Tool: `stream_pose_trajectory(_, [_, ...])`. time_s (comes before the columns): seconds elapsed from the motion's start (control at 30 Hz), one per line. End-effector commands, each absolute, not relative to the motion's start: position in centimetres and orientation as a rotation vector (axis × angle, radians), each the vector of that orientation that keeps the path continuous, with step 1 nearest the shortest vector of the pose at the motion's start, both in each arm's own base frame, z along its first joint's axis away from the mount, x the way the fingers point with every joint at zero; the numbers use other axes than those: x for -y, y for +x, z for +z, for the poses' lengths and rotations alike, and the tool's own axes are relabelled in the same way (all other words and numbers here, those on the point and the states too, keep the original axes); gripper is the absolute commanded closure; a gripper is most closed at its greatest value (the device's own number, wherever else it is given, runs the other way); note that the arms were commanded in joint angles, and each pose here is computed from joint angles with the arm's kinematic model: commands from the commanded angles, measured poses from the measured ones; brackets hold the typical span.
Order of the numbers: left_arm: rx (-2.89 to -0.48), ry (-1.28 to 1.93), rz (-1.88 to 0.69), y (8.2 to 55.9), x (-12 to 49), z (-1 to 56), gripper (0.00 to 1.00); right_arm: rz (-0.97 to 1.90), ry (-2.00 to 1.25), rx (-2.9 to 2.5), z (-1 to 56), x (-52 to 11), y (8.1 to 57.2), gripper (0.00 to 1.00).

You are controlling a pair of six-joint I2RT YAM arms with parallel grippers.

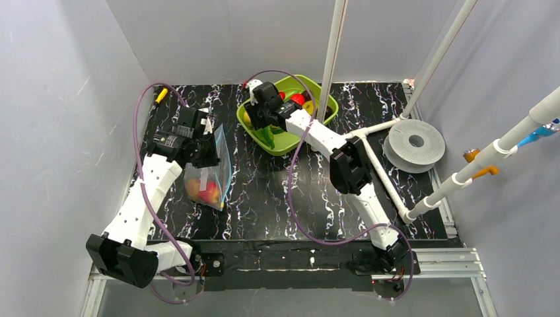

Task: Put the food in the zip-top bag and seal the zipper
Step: Pick up the fake fruit from the bin.

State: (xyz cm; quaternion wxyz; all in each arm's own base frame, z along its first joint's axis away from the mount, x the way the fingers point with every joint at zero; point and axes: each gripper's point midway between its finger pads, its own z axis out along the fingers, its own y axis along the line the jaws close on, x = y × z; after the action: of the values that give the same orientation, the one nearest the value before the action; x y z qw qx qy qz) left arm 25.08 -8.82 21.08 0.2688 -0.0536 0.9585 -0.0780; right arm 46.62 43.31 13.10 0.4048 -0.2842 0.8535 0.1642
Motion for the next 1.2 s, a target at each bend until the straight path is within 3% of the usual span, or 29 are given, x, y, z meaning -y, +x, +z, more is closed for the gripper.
stream_pose_trajectory(0.0, [-2.602, -0.152, -0.23, 24.6, 9.1, 20.8, 1.0, 0.466, -0.766, -2.067, 14.2, -44.7, 47.8, 0.51])
stream_pose_trajectory(0.57, [-2.601, -0.148, -0.243, 24.8, 9.3, 21.0, 1.0, 0.356, -0.816, -2.193, 9.1, -42.2, 47.4, 0.44])
stream_pose_trajectory(1.17, [-2.607, -0.148, -0.258, 24.8, 9.6, 20.8, 1.0, 0.243, -0.945, -2.272, 5.2, -40.0, 46.2, 0.27])
